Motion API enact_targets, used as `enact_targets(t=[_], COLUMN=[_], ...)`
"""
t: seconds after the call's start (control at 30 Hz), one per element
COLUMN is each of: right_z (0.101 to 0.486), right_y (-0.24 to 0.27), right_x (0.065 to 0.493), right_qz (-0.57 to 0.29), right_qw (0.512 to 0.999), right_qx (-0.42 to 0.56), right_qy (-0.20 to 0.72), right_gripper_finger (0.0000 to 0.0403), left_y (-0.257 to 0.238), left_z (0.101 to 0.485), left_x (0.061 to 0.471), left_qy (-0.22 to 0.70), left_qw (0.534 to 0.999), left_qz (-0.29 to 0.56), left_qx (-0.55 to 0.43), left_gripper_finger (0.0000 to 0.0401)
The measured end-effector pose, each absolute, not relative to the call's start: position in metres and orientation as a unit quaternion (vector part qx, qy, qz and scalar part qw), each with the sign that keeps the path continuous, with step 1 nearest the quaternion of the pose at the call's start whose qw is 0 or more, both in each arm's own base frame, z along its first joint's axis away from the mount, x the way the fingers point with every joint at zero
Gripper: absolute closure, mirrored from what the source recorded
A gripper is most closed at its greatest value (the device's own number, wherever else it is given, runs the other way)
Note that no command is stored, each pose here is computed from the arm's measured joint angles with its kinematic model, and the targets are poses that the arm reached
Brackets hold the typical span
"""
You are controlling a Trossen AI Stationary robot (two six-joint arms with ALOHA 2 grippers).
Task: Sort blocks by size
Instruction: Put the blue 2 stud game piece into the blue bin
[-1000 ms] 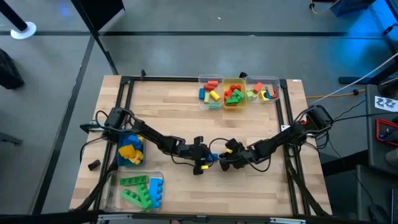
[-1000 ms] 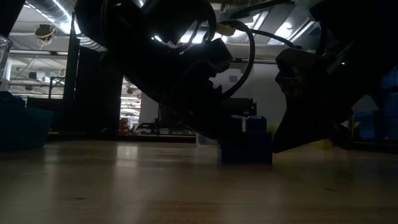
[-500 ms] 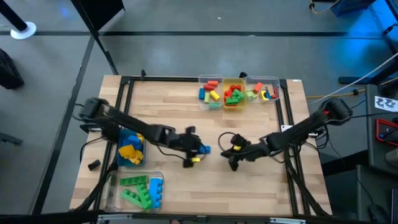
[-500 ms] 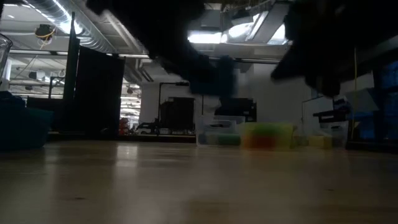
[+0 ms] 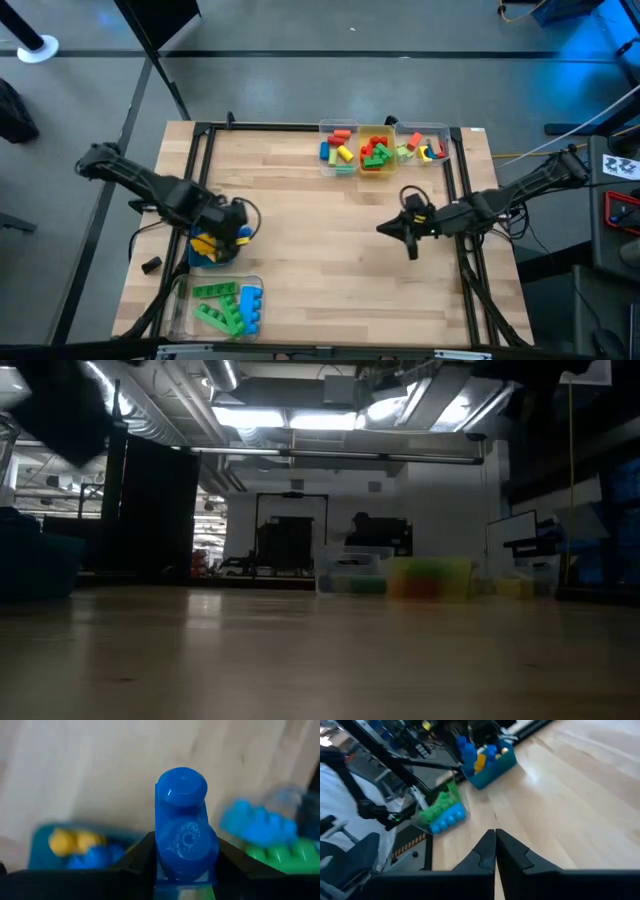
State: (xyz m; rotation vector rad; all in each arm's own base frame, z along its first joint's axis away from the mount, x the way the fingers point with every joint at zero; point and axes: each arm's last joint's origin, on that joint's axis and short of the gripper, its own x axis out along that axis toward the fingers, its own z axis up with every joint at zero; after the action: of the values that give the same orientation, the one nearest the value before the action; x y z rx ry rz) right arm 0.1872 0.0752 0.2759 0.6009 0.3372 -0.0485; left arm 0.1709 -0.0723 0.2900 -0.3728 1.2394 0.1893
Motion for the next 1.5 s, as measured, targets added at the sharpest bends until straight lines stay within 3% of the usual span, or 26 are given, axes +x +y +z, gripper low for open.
enact_targets(t=[0.27, 0.53, 1.03, 1.23, 1.5], right_z=[0.295, 0.301, 0.299, 0.297, 0.299], right_y=[0.062, 0.049, 0.035, 0.035, 0.035], right_x=[0.157, 0.13, 0.103, 0.103, 0.103], right_qz=[-0.003, -0.001, -0.031, -0.034, -0.032], right_qw=[0.952, 0.965, 0.966, 0.965, 0.966], right_qx=[0.276, 0.226, 0.213, 0.21, 0.215], right_qy=[0.134, 0.133, 0.144, 0.151, 0.144], right_gripper_finger=[0.0389, 0.0389, 0.0389, 0.0388, 0.0388], left_y=[-0.09, -0.091, -0.09, -0.09, -0.087], left_z=[0.275, 0.253, 0.25, 0.25, 0.25], left_x=[0.147, 0.139, 0.137, 0.138, 0.138], left_qy=[0.631, 0.649, 0.658, 0.646, 0.644], left_qw=[0.756, 0.723, 0.724, 0.712, 0.716], left_qz=[0.069, 0.133, 0.119, 0.165, 0.175], left_qx=[-0.162, -0.193, -0.168, -0.221, -0.207], left_gripper_finger=[0.0261, 0.0252, 0.0253, 0.0253, 0.0208])
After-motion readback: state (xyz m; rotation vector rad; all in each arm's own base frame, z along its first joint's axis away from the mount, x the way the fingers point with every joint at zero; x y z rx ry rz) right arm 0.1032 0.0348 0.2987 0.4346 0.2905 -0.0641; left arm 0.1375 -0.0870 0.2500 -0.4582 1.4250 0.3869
